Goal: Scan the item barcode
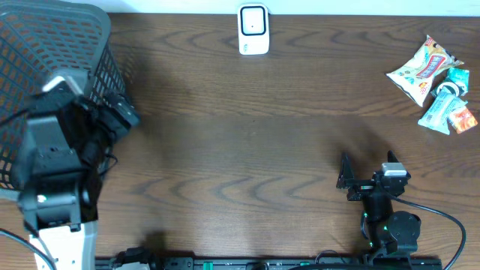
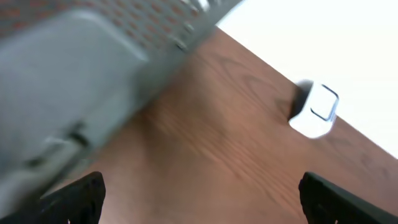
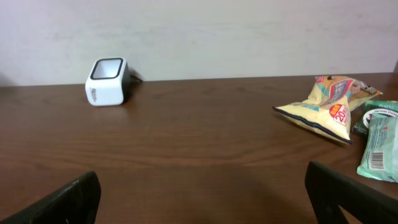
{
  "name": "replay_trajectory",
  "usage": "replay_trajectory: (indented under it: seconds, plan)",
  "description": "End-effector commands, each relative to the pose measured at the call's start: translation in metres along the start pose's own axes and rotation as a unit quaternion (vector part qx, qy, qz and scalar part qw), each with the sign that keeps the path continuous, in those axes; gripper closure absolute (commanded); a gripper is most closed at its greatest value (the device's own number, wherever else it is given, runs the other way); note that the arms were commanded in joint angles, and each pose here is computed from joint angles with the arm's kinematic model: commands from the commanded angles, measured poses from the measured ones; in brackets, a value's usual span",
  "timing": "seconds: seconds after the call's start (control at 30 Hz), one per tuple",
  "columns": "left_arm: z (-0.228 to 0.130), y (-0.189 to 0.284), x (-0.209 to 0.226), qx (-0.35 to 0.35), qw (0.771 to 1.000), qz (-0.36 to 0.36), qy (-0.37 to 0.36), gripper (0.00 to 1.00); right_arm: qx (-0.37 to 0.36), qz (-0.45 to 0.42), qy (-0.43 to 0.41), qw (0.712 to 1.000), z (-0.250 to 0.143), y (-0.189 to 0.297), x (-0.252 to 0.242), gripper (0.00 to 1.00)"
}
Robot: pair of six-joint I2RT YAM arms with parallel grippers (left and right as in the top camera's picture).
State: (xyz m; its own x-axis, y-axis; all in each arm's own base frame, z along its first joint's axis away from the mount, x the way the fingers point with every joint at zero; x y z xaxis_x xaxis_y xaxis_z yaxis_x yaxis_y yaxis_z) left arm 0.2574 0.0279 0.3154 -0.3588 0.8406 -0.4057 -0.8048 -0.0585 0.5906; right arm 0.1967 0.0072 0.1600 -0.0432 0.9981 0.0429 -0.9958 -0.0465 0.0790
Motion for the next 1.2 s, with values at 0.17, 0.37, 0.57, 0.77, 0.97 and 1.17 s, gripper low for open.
replay_trajectory:
  seconds: [0.17, 0.37, 0.57, 0.77, 0.97, 1.17]
  plan:
    - [-0.055, -0.01, 0.019, 0.05, 0.998, -0.021, -0.025, 0.02, 0.003, -0.008, -0.005, 1.0, -0.001, 0.0, -0.003, 0.01]
    - [-0.074, -0.01, 0.028, 0.056, 0.998, -0.02, -0.025, 0.02, 0.003, -0.008, -0.005, 1.0, -0.001, 0.0, -0.003, 0.01]
    - [-0.079, -0.004, 0.029, 0.015, 0.997, -0.042, -0.059, 0.02, 0.003, -0.008, -0.005, 1.0, -0.001, 0.0, -0.003, 0.01]
    - [-0.087, -0.001, 0.034, -0.036, 0.995, -0.066, -0.07, 0.03, 0.003, -0.008, -0.005, 1.0, -0.001, 0.0, -0.003, 0.01]
    - [-0.095, 0.006, 0.037, -0.091, 0.987, -0.092, -0.099, 0.02, 0.003, -0.008, -0.005, 1.0, -0.001, 0.0, -0.003, 0.01]
    - [-0.104, 0.011, 0.041, -0.123, 0.981, -0.107, -0.106, 0.02, 0.003, -0.008, -0.005, 1.0, -0.001, 0.0, -0.003, 0.01]
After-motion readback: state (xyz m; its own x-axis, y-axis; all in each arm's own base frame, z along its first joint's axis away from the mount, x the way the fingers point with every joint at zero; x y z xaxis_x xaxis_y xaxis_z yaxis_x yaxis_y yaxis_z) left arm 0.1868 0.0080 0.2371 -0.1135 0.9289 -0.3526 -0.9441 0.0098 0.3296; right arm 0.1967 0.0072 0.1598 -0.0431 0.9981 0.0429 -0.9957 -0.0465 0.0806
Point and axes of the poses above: each gripper's point midway between its finger pads, its own y axis back along the fingers, its own x axis along the line the jaws close on, z = x × y, the point moved 5 cm from there along y, back along the fingers
